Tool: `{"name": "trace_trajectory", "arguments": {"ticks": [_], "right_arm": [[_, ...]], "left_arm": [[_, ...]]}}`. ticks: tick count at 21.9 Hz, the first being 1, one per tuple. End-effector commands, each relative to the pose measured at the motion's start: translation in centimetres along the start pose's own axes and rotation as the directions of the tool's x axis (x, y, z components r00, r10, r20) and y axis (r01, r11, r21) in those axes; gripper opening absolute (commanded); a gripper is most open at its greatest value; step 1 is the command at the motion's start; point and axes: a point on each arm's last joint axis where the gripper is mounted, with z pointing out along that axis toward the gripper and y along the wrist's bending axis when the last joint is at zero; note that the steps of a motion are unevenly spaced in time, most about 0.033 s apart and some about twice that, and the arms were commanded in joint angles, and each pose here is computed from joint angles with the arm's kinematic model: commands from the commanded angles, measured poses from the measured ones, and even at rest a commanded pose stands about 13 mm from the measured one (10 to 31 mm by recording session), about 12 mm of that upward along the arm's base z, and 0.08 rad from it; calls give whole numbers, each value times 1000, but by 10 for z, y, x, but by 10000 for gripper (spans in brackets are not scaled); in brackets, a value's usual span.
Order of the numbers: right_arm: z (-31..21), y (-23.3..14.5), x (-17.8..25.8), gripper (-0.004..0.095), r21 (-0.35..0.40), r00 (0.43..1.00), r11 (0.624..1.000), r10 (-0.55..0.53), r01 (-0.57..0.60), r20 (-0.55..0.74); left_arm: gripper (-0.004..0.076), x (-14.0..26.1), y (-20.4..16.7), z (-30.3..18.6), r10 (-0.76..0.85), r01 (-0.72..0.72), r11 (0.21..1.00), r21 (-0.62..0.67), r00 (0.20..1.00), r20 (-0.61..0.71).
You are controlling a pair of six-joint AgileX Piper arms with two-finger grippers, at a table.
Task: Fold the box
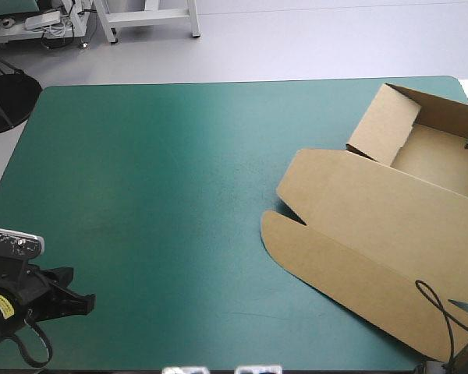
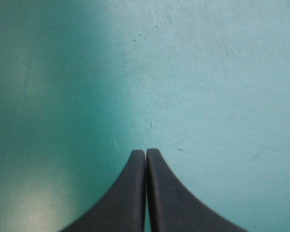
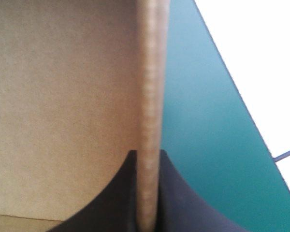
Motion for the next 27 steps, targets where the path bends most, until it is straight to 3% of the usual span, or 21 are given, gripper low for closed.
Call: {"name": "trace_trajectory", "arguments": {"ticks": [1,4,6,9,11,13,20,25,27], "right_arm": [[-30,-30,0,-14,43,997,998,38,-41,72],[-23,-38,-1,-7,85,999,996,6,-11,53],[-13,-37,-3,59,77,999,997,-26,24,28],[2,-35,-5,332,57,1000,998,-23,24,-5],[2,-35,-6,434,61,1000,998,-30,29,4],[-3,-37,-9,451,84,999,995,-50,48,20],[-61,-41,-13,451,103,983,994,-39,21,181],[-116,-21,8,336,-129,950,987,-55,99,309],[-140,-16,21,200,-190,932,976,-34,109,361]], "left_arm": [[-8,-9,-1,-4,-2,1,1000,12,998,66],[-8,-9,-1,-4,-2,1,1000,12,998,66],[-8,-9,-2,-4,-5,4,1000,19,998,66],[-8,-9,-2,-4,-5,4,1000,19,998,66],[-8,-9,-2,-4,-6,4,1000,21,998,65],[-8,-9,-2,-4,-6,4,1000,21,998,65],[-8,-9,-2,-4,-6,5,1000,22,998,65],[-8,-10,-3,-4,-6,4,1000,27,997,73],[-8,-10,-2,-4,-5,4,1000,25,997,75]]}}
